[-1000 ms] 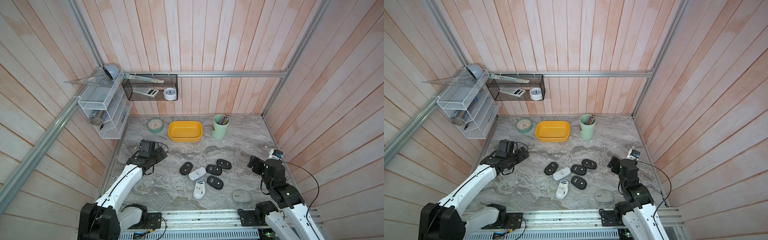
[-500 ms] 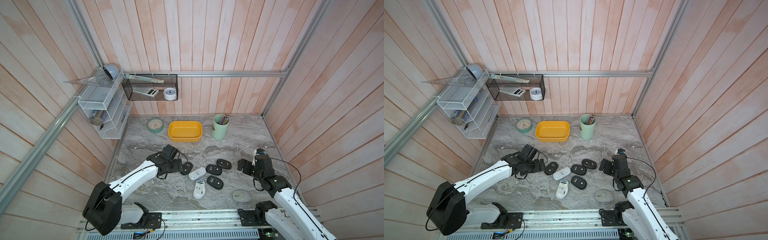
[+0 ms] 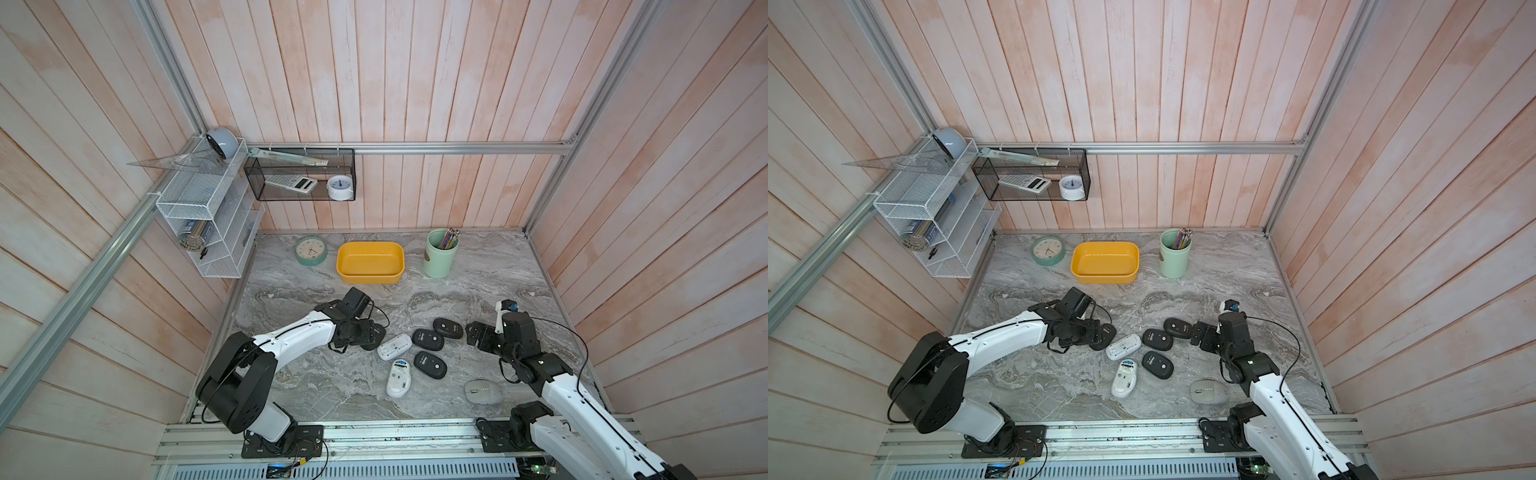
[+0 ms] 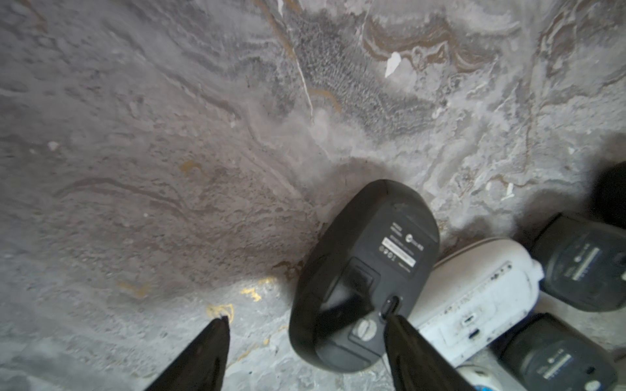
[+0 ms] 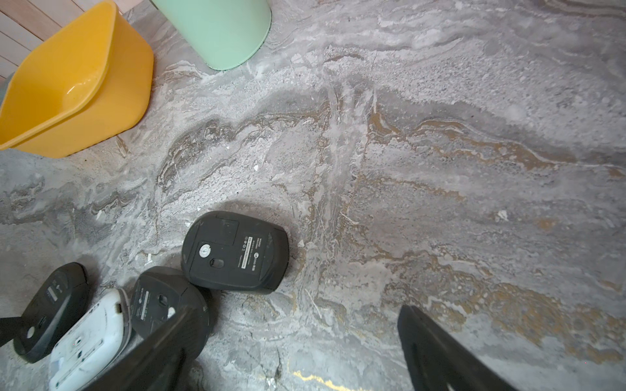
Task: Put the mouse in the storage box
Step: Pick up the mouse from the center of the board.
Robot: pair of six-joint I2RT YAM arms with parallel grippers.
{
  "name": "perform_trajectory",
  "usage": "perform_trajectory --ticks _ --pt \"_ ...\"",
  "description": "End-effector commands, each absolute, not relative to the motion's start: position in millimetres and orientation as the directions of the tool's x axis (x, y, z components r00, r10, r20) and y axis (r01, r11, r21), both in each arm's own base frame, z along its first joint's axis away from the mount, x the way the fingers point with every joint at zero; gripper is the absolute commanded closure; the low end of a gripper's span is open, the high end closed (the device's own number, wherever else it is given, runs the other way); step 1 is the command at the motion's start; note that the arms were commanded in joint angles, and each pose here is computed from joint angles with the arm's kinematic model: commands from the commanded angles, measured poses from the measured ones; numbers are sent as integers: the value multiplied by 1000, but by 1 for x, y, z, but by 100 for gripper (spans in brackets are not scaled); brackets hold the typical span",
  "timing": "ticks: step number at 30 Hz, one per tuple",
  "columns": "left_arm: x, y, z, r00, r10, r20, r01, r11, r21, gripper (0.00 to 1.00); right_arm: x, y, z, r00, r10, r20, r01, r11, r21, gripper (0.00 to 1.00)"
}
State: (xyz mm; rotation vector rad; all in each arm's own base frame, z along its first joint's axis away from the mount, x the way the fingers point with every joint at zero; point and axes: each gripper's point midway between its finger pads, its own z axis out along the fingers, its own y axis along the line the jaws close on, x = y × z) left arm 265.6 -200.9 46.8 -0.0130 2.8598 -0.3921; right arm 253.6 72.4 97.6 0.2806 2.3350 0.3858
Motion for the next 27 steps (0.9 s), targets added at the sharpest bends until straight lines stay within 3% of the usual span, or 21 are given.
perform_trajectory --ticks 1,13,27 --pt "272 -221 49 -967 -32 -252 56 941 -334 25 256 76 98 -697 290 -655 65 936 345 3" --pt "265 -237 24 -984 3 -179 66 935 -349 39 256 76 99 -691 277 -667 61 943 328 3" --pt "270 -242 23 -981 -41 -191 33 929 -369 69 255 74 100 -682 279 -676 66 944 323 3"
